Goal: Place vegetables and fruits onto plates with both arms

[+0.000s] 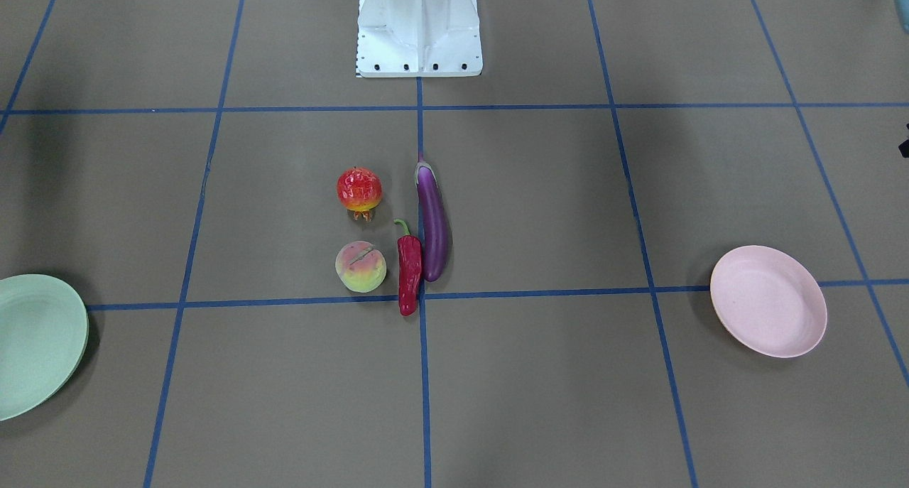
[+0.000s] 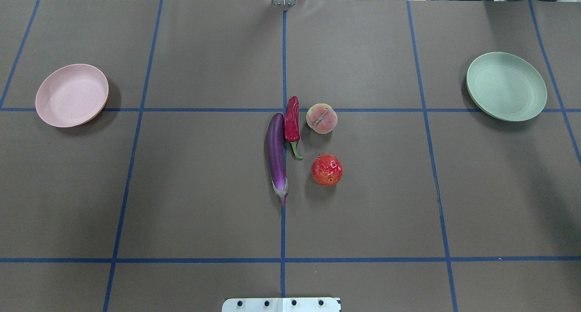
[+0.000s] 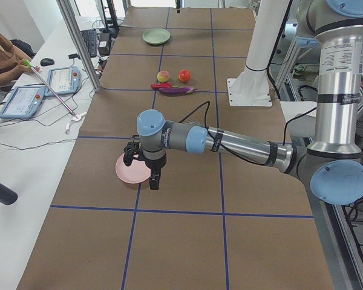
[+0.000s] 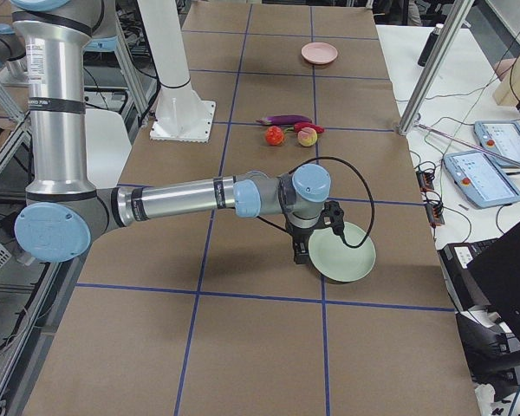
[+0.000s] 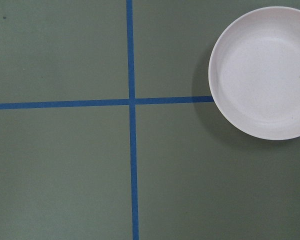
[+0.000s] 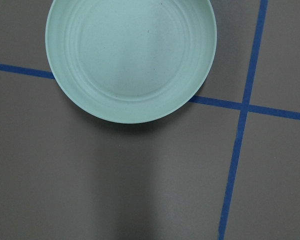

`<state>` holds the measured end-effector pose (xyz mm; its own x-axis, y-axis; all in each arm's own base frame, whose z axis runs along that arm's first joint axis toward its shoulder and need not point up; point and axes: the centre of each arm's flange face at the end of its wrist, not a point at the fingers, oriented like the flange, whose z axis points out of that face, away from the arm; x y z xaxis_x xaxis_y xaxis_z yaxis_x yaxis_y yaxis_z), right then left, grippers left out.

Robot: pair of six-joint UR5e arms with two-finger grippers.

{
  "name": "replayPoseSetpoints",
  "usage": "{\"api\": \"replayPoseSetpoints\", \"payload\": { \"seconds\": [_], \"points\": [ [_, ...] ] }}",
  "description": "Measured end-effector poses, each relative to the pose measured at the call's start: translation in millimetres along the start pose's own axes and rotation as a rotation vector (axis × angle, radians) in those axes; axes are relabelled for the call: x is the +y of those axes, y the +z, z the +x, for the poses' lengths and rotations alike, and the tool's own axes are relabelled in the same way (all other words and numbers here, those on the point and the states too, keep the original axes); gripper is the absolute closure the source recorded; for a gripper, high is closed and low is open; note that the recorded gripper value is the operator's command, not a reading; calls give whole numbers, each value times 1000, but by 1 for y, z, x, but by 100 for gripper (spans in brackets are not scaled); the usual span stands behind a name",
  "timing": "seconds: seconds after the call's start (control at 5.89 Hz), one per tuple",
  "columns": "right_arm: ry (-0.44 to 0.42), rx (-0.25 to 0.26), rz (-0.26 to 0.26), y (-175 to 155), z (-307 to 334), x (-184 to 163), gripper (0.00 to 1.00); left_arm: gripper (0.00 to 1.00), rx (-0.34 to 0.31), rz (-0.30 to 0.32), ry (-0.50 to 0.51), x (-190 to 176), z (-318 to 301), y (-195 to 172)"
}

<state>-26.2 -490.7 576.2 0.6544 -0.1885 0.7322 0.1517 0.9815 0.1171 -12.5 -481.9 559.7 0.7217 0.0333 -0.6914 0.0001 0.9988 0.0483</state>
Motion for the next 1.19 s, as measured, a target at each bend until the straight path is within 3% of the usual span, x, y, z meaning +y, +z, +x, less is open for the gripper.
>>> {"api": "replayPoseSetpoints", "payload": {
  "seconds": [0.34,0.51,0.85,1.19],
  "points": [
    [-51,-67,13,12,-26,-4,0,0,66,-24,18,1,18,8],
    [-32,-98,30,18,-53,-10,0,0,97,-32,42,0,48,20],
    [79,-197,98,39,-139,-20,0,0,173,-10,13,-1,125,45],
    [244,-287,125,55,-249,-46,0,0,241,-44,-13,-15,242,61]
  ]
}}
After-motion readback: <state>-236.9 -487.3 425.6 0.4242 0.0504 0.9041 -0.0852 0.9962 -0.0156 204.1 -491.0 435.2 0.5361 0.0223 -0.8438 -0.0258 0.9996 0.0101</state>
